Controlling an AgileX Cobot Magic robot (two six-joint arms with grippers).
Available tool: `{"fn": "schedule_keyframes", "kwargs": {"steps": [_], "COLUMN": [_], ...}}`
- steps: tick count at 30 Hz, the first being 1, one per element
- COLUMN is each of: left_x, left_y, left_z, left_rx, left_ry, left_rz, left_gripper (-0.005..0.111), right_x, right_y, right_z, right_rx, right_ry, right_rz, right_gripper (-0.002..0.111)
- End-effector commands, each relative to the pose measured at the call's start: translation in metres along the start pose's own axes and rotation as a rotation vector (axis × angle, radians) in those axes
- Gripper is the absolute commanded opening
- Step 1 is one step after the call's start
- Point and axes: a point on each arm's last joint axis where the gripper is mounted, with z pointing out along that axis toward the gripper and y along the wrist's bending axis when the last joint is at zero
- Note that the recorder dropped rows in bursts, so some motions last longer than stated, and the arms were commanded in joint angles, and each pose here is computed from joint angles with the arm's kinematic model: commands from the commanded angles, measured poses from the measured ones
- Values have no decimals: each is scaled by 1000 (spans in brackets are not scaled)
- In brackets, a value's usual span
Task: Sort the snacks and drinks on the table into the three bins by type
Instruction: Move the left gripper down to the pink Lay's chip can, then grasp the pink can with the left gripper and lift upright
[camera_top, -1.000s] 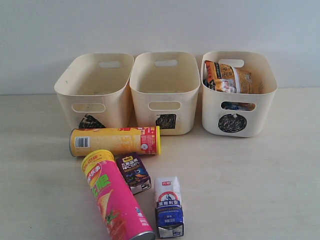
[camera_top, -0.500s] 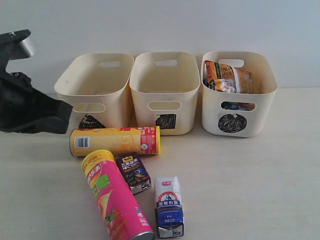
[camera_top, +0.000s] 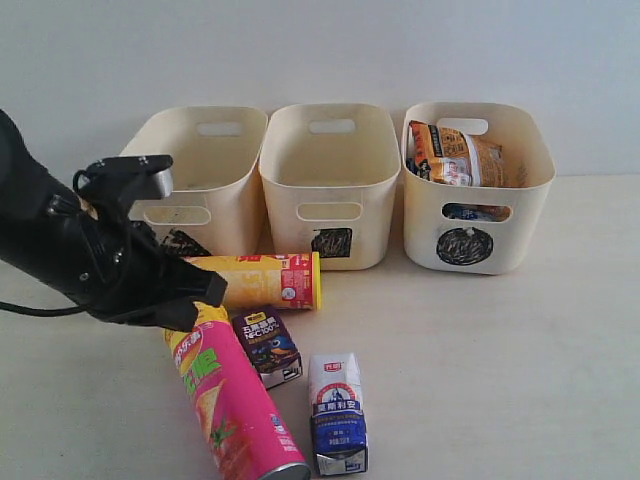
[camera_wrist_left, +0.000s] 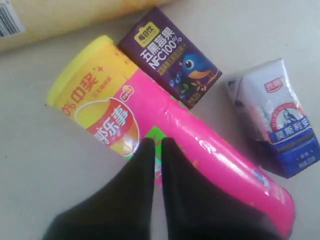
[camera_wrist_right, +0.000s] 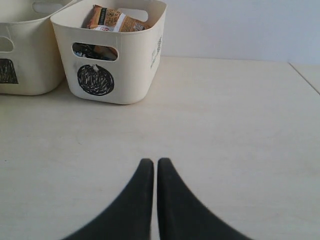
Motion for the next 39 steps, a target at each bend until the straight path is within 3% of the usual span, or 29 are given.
{"fn": "schedule_keyframes", "kwargs": {"steps": [1, 8, 10, 15, 23, 26, 34, 38, 39], "left_x": [1, 2, 0, 1, 10, 14, 18, 20, 20], "left_y": [1, 2, 2, 8, 18, 20, 23, 25, 25], "left_z": [16, 23, 23, 48, 86, 86, 85, 85, 84], "left_rx": [-4, -8, -10, -32, -72, -91, -122, -139, -141], "left_ry": [41, 55, 42, 54, 116, 157, 205, 227, 230], "left_rz": [-15, -19, -17, -120, -111, -65, -53, -13, -9], "left_gripper": [17, 98, 106, 97, 97, 90, 42, 3, 4], "right_x": [1, 1, 1, 1, 1, 1, 1, 1, 1], "right_y": [-1, -1, -1, -1, 0, 0, 0, 0, 0], "right_z": [0, 0, 0, 0, 0, 0, 0, 0, 0], "right_rx": [9, 9, 9, 9, 5, 5, 5, 5, 5], "right_ry": [-7, -7, -7, -7, -4, -4, -4, -4, -4], "right_rz": [-3, -3, -3, -3, 8, 8, 8, 8, 8], "right_gripper": [0, 0, 0, 0, 0, 0, 0, 0, 0]}}
